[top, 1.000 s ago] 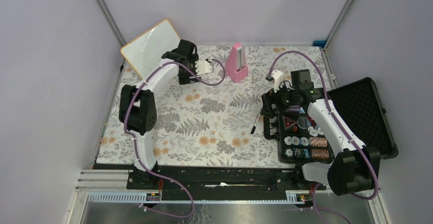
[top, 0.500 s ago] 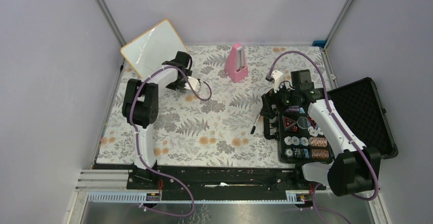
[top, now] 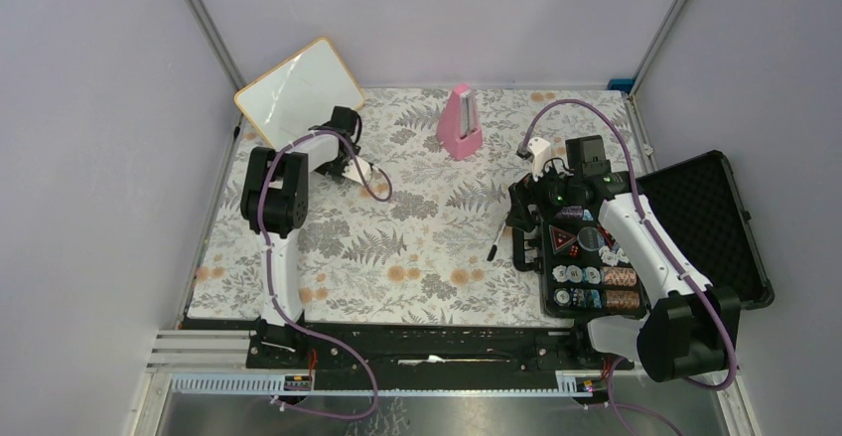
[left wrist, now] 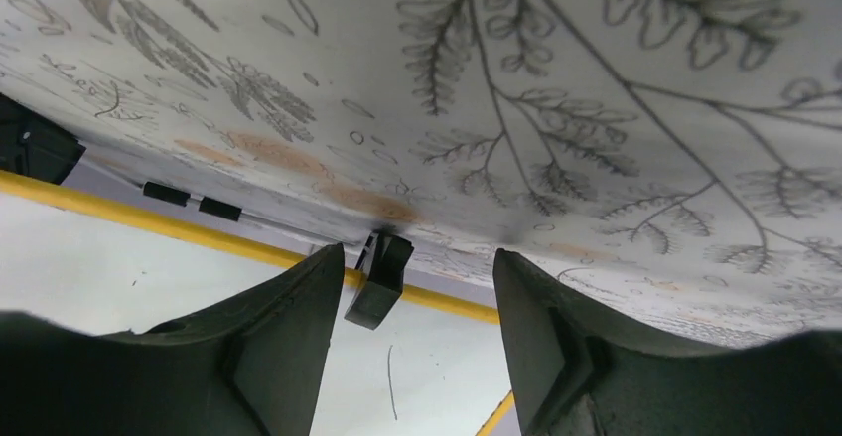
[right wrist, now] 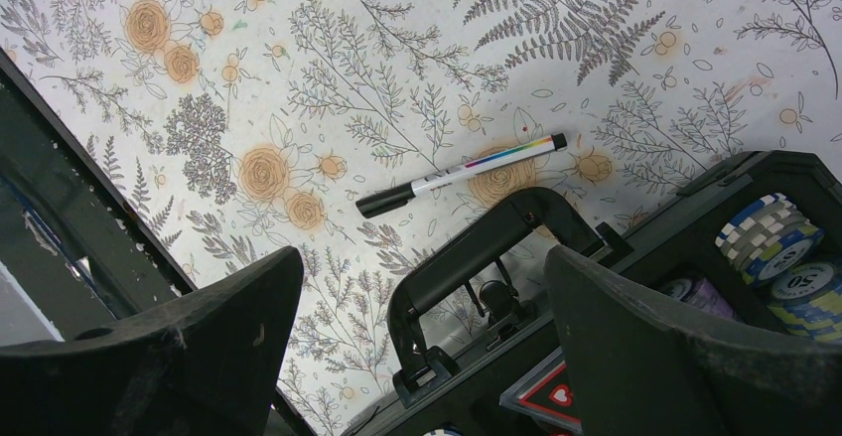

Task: Write a sentence on the whiteboard
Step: Move the whiteboard stand to the center of the board.

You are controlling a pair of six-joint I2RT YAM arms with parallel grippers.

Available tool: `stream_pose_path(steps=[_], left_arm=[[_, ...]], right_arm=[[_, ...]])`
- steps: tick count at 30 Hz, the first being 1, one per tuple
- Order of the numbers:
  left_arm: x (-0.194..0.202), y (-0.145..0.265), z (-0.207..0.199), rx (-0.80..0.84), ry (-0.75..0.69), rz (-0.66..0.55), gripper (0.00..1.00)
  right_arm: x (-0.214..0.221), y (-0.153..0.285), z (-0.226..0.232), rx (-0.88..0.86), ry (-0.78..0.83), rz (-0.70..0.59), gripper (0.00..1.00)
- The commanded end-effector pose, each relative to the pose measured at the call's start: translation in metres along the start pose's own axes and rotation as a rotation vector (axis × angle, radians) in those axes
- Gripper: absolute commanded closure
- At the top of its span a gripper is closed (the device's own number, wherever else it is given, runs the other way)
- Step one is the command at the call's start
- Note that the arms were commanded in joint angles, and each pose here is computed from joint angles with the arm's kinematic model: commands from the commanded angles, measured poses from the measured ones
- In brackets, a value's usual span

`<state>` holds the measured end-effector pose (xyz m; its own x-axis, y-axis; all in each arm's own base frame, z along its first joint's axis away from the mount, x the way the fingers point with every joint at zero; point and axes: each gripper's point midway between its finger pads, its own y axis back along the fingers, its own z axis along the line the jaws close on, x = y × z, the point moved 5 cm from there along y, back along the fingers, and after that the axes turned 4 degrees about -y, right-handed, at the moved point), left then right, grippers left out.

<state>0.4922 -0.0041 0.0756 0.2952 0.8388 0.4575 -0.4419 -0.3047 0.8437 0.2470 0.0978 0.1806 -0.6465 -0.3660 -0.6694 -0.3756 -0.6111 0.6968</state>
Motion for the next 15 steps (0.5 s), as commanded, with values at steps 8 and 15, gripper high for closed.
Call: stream_pose_path(steps=[8,15], left_arm=[[0.015,-0.008,0.002,-0.014,-0.087,0.072,0.55],[0.010,-0.008,-0.006,-0.034,-0.127,0.084,0.80]], right_arm=[[-0.008,0.005,0.000,0.001,0.014,-0.021,0.01],[-0.007,0.006,-0.001,0.011,0.021,-0.019,0.01]])
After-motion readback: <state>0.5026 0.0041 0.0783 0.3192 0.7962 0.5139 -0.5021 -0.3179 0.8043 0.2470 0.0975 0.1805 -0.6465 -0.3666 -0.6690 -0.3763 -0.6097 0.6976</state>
